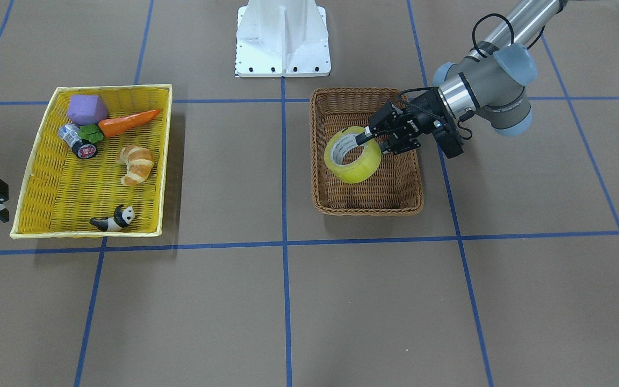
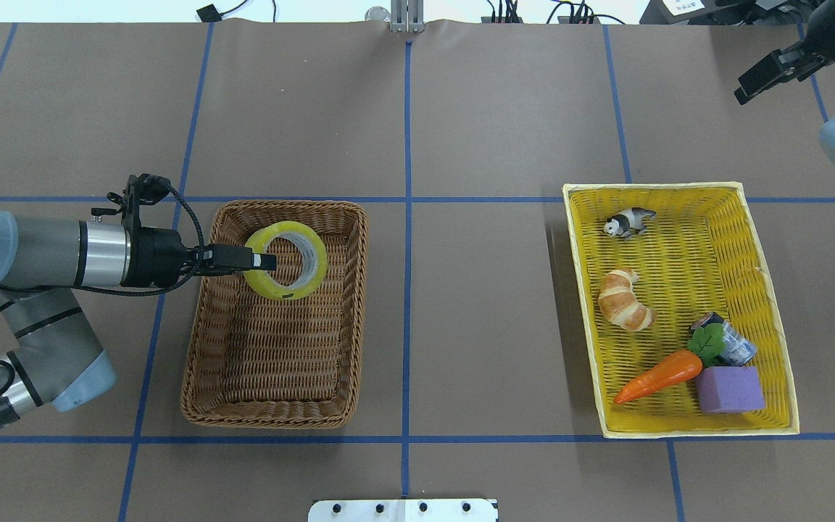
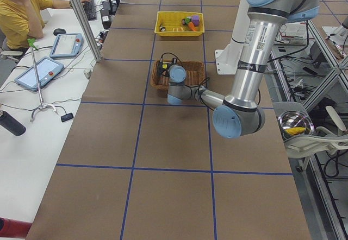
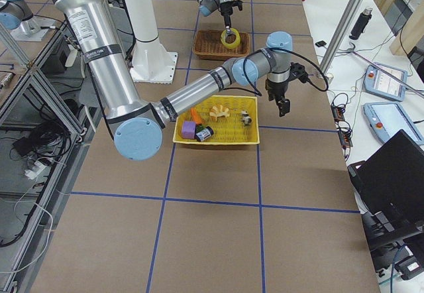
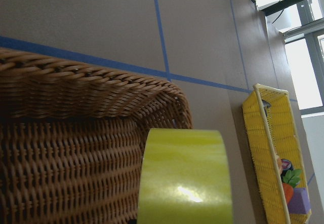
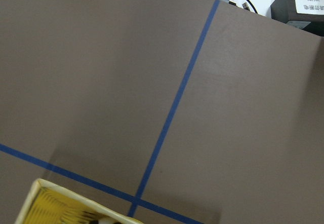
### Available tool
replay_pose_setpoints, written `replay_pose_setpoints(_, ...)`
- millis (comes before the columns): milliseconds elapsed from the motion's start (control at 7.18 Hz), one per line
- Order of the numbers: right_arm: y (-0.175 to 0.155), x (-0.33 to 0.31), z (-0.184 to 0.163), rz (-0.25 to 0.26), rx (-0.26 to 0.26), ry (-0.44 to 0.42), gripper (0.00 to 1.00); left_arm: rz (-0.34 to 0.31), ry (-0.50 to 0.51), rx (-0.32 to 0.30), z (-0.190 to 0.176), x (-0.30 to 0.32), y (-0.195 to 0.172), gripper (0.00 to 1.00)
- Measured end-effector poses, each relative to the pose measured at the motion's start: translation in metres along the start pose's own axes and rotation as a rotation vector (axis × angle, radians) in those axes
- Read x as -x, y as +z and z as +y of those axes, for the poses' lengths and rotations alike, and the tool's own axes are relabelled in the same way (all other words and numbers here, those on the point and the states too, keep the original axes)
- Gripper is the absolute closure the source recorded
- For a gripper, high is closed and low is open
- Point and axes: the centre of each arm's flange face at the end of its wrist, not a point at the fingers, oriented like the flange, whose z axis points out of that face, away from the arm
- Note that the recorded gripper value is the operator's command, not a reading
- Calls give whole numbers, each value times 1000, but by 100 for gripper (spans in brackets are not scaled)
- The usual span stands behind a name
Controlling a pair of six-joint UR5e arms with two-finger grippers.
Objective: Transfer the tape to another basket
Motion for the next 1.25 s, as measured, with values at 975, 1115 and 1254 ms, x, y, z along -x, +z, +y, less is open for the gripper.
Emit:
replay_pose_setpoints(975,-1,-92,57,28,39,39,0,-72,73,-173,-99,36,-135,1)
replay_pose_setpoints(1115,1,-120,78,33,54,64,0,-126,100,-204,-132,40,-184,1)
replay_pose_setpoints(1254,5,-147,104,39,74,60,0,-214,153,-220,-161,47,-228,1)
